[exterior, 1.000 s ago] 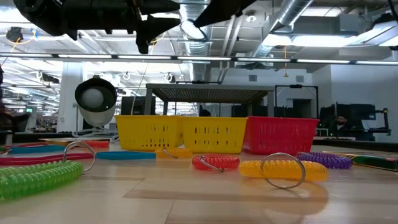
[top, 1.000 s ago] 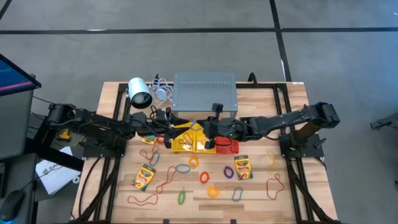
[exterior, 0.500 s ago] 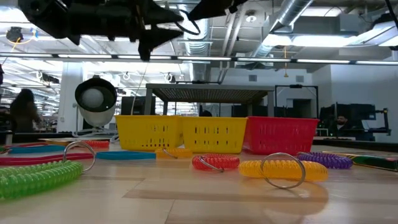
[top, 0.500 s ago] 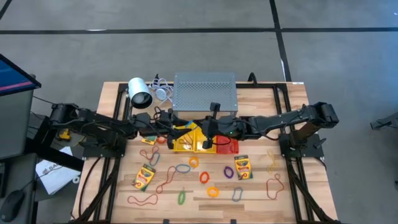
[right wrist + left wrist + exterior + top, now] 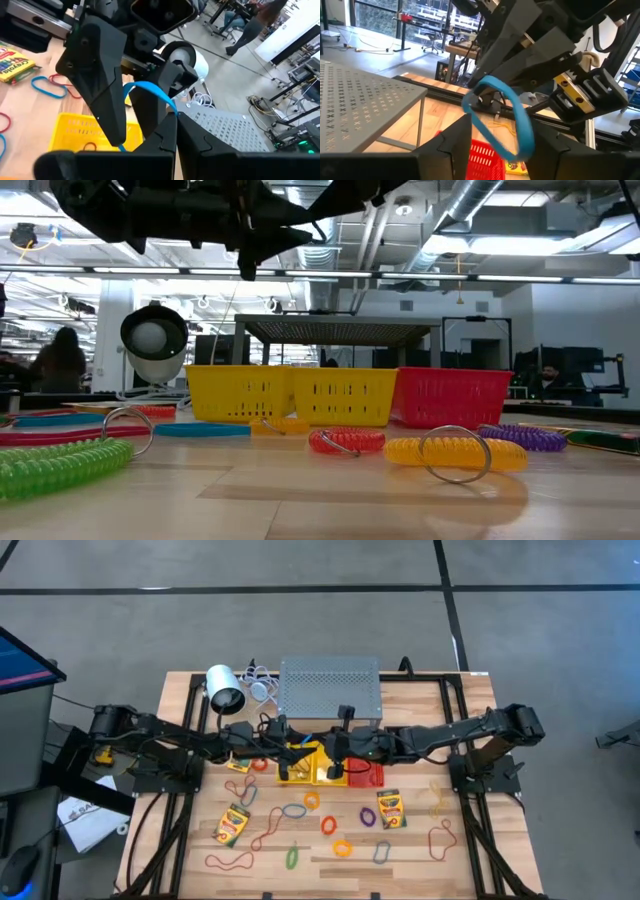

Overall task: Pick & Place Office Desk Supplies
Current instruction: Put the blue rubber band into the left yellow basket

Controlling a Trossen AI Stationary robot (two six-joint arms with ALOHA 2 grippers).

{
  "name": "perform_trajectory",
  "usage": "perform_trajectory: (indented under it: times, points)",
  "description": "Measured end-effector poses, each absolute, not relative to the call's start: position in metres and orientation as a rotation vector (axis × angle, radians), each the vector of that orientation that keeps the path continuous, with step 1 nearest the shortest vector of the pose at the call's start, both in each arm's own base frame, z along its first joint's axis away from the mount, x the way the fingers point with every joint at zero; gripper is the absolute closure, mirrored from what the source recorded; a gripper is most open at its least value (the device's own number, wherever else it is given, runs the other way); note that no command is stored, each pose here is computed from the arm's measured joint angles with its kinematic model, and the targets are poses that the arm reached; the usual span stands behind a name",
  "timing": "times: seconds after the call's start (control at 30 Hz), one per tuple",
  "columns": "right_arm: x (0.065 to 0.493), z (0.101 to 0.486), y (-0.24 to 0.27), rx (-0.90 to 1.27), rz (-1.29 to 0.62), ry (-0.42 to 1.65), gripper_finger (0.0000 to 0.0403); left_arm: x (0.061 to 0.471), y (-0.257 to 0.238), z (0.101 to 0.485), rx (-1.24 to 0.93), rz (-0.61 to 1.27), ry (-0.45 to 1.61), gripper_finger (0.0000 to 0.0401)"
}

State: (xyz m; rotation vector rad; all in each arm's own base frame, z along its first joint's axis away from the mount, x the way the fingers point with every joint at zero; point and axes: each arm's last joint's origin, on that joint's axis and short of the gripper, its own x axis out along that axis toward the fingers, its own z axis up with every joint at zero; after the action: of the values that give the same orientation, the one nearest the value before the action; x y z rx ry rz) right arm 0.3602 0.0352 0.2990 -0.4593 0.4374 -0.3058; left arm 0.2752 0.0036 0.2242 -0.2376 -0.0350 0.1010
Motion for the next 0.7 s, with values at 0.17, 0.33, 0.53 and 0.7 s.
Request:
perform_trajectory:
  times: [0.17, 0.33, 0.53, 0.7]
  points:
    - [0.3603, 0.2992, 0.0353, -0.459, -0.306, 0.436, 0.0403, 0.2752, 0.0036, 0.2242, -0.238, 0.102, -0.035, 0.0305]
    - [0.3603, 0.2993, 0.0354, -0.458, -0.306, 0.435, 0.0403, 0.2751, 0.0037, 0.224, -0.238, 0.104, -0.034, 0.0365]
    - [0.3603, 0.2993, 0.0356, -0.458, -0.305, 0.434, 0.0403, 0.2751, 0.0037, 0.2241, -0.237, 0.104, -0.034, 0.0394]
    - [0.3604, 0.2999, 0.0373, -0.454, -0.303, 0.426, 0.0397, 0.2751, 0.0037, 0.2239, -0.237, 0.104, -0.034, 0.04]
